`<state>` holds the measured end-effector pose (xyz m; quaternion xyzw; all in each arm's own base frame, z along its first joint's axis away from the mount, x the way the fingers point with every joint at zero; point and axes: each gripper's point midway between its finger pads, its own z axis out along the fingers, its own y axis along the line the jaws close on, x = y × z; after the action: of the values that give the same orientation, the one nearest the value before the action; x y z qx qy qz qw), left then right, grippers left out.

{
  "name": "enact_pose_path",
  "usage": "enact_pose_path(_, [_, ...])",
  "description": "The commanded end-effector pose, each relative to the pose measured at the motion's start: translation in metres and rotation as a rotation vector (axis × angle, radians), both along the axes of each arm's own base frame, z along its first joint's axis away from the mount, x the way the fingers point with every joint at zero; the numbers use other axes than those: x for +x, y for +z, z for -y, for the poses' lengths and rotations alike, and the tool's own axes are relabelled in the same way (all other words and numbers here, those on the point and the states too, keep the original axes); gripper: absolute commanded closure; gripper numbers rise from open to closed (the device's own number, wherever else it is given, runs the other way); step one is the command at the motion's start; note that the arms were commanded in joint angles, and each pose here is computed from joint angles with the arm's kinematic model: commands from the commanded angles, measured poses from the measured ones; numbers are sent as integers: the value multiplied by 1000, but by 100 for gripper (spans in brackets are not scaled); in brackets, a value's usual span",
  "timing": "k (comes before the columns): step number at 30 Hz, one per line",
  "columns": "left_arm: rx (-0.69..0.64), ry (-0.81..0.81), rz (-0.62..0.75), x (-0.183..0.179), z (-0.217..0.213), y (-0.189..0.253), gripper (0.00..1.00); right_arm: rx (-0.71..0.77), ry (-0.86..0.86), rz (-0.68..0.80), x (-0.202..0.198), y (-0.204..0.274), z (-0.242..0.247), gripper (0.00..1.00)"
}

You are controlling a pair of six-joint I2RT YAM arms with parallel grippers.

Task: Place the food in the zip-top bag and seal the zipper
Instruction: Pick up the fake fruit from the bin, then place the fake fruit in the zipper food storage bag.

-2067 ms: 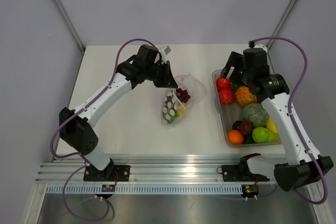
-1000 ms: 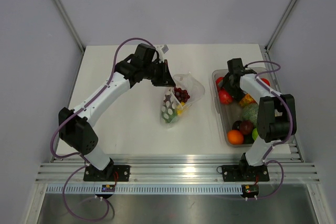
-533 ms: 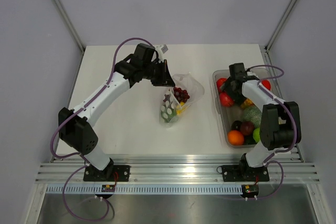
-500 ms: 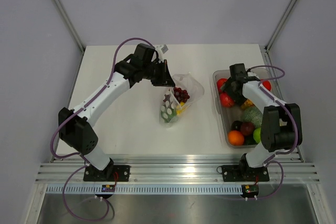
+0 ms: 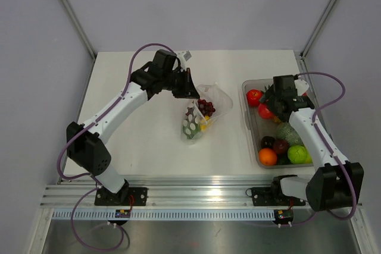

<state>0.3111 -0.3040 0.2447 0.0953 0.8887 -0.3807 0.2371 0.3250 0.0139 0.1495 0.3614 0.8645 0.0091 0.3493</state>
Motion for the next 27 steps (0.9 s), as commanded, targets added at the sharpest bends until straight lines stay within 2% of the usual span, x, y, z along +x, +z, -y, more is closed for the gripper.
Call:
enact_pose_path(1, [-81,-38,77,0,18,33,100,-39,42,97,-3,42,6,54])
enact_pose_path(11, [-116,-86,65,-7,43,37,100,23,229,304,0,138,-25,57])
enact_pose_path(17, [-113,-79,68,-6,42,37,100,45,382,399,0,183,-93,57])
enact_pose_path(23, [-104,-73,75,-7,39,38,100,85,506,373,1,171,-153,56])
enact_pose_path(27, [-98,-68,81,-7,36,39,100,75,578,265,2,125,-183,55])
